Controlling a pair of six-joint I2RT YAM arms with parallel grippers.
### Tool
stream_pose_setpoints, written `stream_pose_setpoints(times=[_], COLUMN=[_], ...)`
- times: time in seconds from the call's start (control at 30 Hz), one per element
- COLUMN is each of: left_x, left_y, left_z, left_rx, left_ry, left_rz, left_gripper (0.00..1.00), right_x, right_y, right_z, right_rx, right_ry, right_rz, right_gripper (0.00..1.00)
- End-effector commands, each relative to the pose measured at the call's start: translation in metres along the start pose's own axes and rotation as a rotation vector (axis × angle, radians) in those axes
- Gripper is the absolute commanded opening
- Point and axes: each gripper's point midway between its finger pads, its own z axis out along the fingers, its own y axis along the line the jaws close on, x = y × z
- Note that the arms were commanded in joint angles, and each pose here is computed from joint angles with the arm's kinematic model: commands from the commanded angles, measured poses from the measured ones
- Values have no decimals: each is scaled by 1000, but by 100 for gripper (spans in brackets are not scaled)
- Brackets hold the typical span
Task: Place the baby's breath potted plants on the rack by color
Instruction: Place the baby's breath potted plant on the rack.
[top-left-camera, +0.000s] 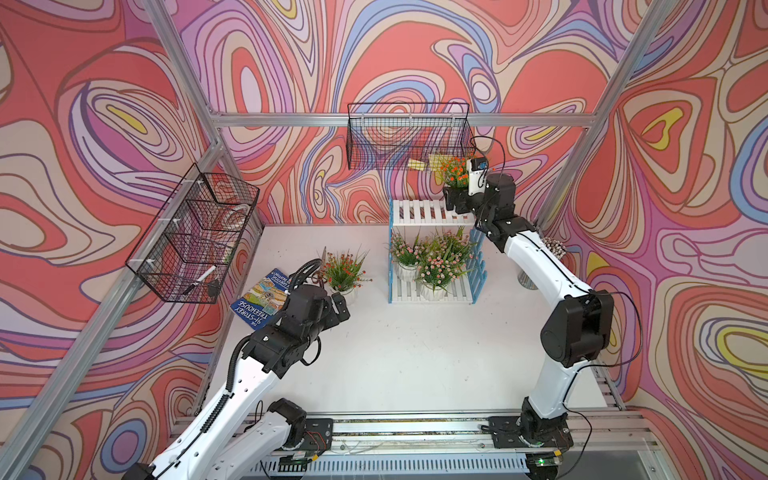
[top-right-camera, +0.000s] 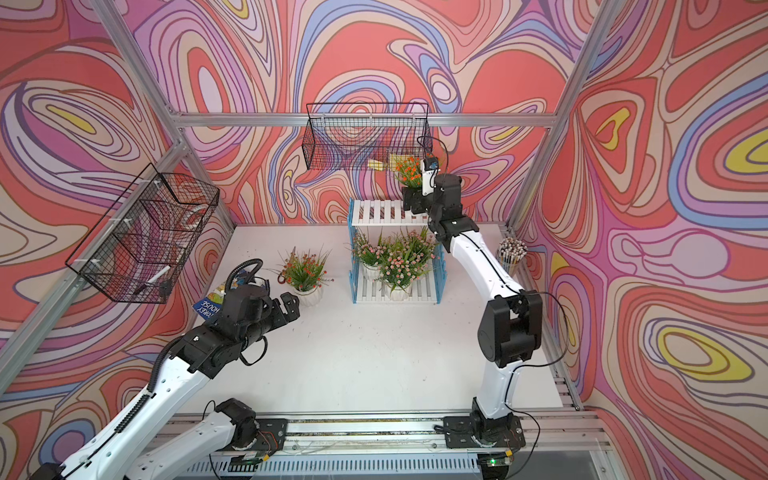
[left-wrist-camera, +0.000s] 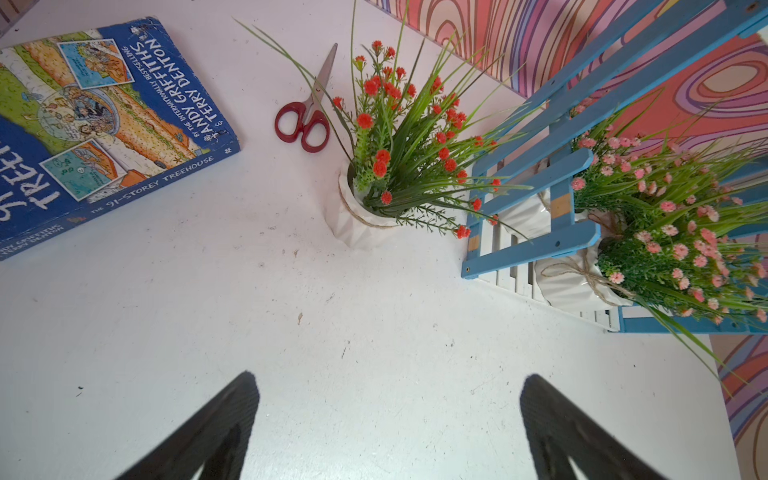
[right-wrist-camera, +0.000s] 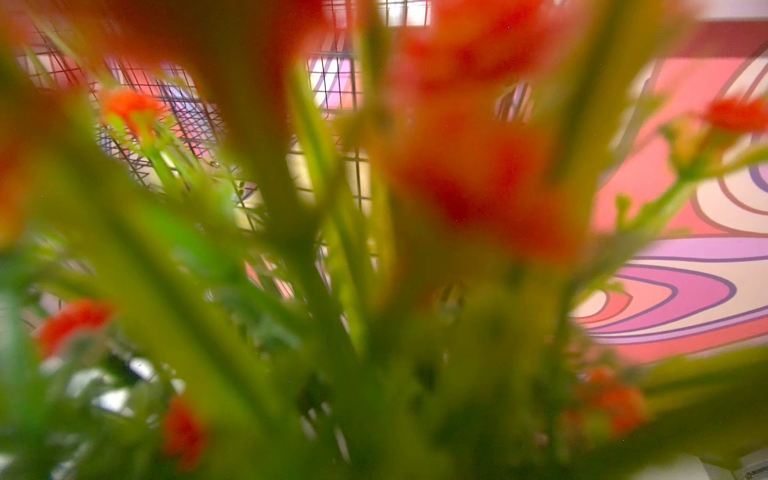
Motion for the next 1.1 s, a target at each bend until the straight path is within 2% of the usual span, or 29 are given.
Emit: stream_pose_setpoints(times=[0.0,0.87,1.07], left_x=[-2,2,3], left_y=[-3,-6,-5], left_z=[3,9,9], left_rx=[14,27,25], left_ry=[-7,10,6], left_rz=[-23,-32,-35], left_gripper=[100,100,100], right_x=[-33,-14,-12], right_y=[-9,-14,-13], right_z=[-18,-16,-17], right_rx=[19,4,-4], right_ry=[-66,46,47], right_rz=[-2,42,43], right_gripper=[80,81,96])
